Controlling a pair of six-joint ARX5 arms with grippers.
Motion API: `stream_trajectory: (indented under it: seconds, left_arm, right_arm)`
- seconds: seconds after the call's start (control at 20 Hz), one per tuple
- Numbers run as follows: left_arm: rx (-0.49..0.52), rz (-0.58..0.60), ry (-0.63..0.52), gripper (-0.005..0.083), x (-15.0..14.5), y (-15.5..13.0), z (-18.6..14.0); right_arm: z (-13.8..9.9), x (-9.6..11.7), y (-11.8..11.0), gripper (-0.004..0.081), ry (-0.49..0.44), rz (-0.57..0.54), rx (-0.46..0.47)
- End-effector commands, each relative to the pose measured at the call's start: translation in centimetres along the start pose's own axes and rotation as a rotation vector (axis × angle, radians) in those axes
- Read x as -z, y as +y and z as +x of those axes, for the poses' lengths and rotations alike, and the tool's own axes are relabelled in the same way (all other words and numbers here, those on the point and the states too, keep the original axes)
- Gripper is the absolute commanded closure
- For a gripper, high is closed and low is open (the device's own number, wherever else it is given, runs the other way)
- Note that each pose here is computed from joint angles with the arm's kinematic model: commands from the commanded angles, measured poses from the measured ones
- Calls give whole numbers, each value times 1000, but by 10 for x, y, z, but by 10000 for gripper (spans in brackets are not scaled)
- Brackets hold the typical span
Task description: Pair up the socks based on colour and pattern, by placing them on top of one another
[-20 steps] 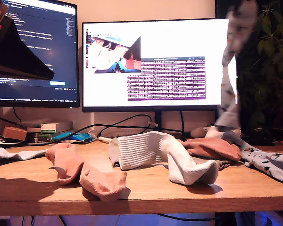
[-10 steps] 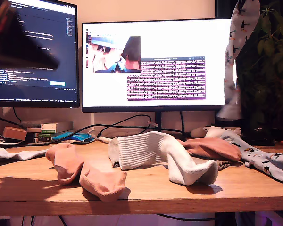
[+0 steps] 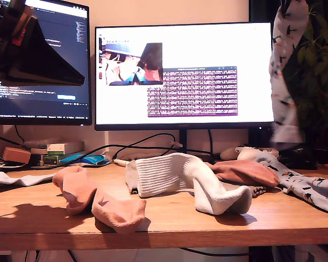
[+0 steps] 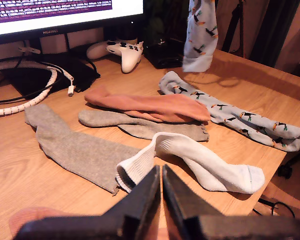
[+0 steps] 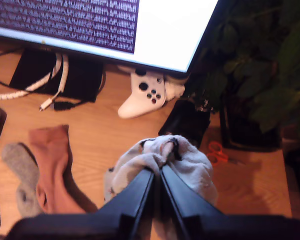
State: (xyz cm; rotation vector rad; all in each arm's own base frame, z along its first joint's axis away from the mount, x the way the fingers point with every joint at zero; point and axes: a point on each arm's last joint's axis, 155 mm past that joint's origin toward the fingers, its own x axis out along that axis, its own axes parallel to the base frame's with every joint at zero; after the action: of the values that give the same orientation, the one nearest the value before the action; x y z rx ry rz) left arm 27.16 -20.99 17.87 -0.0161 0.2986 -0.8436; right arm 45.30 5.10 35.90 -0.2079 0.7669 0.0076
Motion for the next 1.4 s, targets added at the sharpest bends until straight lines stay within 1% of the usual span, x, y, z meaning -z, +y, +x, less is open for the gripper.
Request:
stream_trajectory:
  seconds: [0.0,0.2,0.3,0.4,0.55,0.65,0.75,0.8,0.85,0.9,1.0,1.2,1.25,1.35]
  left_arm:
    - [-2,2,5,793,4,1,0]
    - [-2,2,4,793,4,1,0]
    - [-2,2,4,793,4,1,0]
    - [-1,2,4,793,4,1,0]
    - [-1,2,5,793,4,1,0]
    - [-1,1,5,793,5,1,0]
    - [-1,-1,10,793,6,1,0]
    - [-1,-1,12,793,6,1,0]
    - [-1,-2,12,793,6,1,0]
    - [-1,-2,12,793,6,1,0]
    - [-1,-1,12,793,6,1,0]
    - [-1,-1,12,793,6,1,0]
    - [-1,-2,13,793,7,1,0]
    - [-1,-3,15,793,7,1,0]
  right_arm:
    - [-32,-10,-6,783,-72,19,6]
    - [-64,-16,-11,783,-141,34,7]
    - [-76,-19,-13,783,-172,48,7]
    - [-75,-20,-13,783,-181,50,8]
    - [-60,-9,-10,783,-146,42,6]
    - [-54,-6,-5,783,-172,43,1]
    - [-54,5,-2,783,-197,41,-2]
    - [-58,5,-3,783,-243,42,1]
    - [-51,15,-1,783,-250,39,2]
    - [-62,14,-3,783,-323,53,4]
    - [-67,26,-4,783,-383,68,7]
    - [-71,50,-4,783,-472,89,12]
    - [-73,55,-5,783,-487,93,12]
    - [-72,67,-4,783,-459,87,10]
